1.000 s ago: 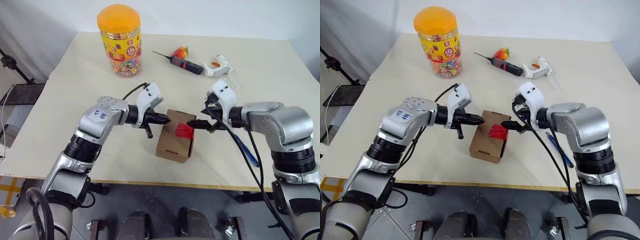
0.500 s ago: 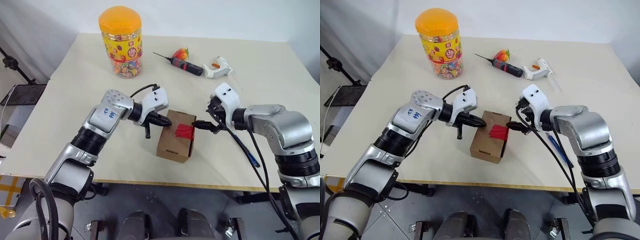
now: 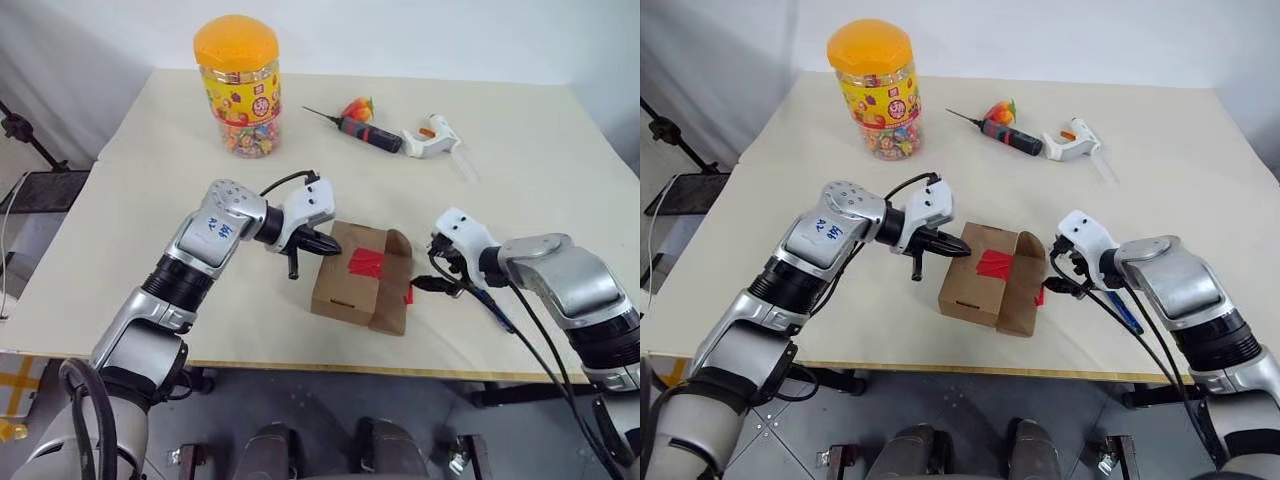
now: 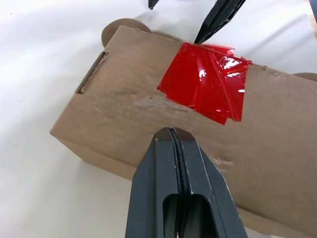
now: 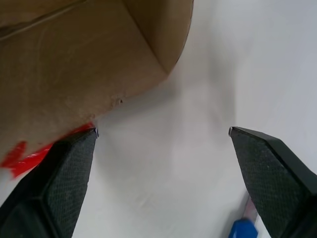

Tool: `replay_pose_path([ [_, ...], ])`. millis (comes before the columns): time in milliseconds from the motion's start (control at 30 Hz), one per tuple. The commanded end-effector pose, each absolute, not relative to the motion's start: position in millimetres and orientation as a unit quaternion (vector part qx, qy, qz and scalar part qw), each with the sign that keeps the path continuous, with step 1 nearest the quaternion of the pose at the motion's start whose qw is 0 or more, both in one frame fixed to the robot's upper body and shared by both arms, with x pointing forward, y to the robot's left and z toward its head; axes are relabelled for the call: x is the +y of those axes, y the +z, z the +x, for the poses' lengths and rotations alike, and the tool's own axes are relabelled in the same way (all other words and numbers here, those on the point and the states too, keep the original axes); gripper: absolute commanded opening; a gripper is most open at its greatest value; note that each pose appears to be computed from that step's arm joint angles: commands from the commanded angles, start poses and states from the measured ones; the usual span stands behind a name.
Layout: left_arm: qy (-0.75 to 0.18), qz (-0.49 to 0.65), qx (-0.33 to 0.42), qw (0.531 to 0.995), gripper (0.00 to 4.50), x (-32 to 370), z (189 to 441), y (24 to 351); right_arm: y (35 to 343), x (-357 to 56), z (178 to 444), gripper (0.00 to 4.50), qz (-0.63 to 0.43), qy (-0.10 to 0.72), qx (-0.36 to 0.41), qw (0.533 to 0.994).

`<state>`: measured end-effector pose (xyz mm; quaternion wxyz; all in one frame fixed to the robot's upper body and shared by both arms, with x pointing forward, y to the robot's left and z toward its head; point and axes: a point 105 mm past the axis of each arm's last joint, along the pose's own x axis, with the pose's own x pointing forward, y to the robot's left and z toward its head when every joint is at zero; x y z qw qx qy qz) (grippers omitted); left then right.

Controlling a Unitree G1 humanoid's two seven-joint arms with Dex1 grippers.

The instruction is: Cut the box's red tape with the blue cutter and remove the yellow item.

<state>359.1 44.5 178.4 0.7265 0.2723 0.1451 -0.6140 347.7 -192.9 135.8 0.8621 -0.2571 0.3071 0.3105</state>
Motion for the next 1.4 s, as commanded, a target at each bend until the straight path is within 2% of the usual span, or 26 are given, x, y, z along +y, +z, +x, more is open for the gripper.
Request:
replay_pose_path([
  [33, -0.601, 0.278, 0.183, 0.727, 0.0, 51.5, 360.3, 158.9, 127.4, -207.4, 343.8, 4.44, -0.261, 0.297, 0.331, 0.857],
  [133, -0.599, 0.277, 0.18, 0.729, 0.0, 50.9, 361.3, 159.7, 141.9, -203.7, 346.4, 4.44, -0.176, 0.297, 0.32, 0.883],
  [233, -0.598, 0.279, 0.179, 0.73, 0.0, 50.9, 362.3, 160.5, 167.4, -196.5, 348.6, 4.44, -0.022, 0.313, 0.299, 0.901],
  [467, -0.6, 0.281, 0.175, 0.729, 0.0, 48.5, 363.1, 162.4, 175.5, -193.5, 341.0, 4.44, 0.155, 0.343, 0.322, 0.868],
  [667, -0.603, 0.281, 0.174, 0.726, 0.0, 47.5, 360.9, 164.0, 149.5, -188.1, 337.4, 4.44, 0.176, 0.347, 0.37, 0.843],
  [833, -0.607, 0.283, 0.177, 0.721, 0.0, 46.9, 357.7, 161.7, 133.6, -167.4, 338.5, 4.44, 0.196, 0.386, 0.39, 0.813],
  [1133, -0.608, 0.286, 0.179, 0.718, 0.0, 48.3, 352.8, 161.2, 125.0, -140.0, 347.5, 4.44, 0.194, 0.418, 0.404, 0.79],
  [1233, -0.606, 0.286, 0.179, 0.72, 0.0, 49.9, 352.3, 161.5, 127.8, -139.2, 349.8, 3.84, 0.197, 0.413, 0.407, 0.79],
  [1400, -0.608, 0.288, 0.173, 0.719, 0.0, 50.7, 349.0, 161.1, 131.6, -143.8, 350.7, 2.13, 0.204, 0.399, 0.405, 0.797],
])
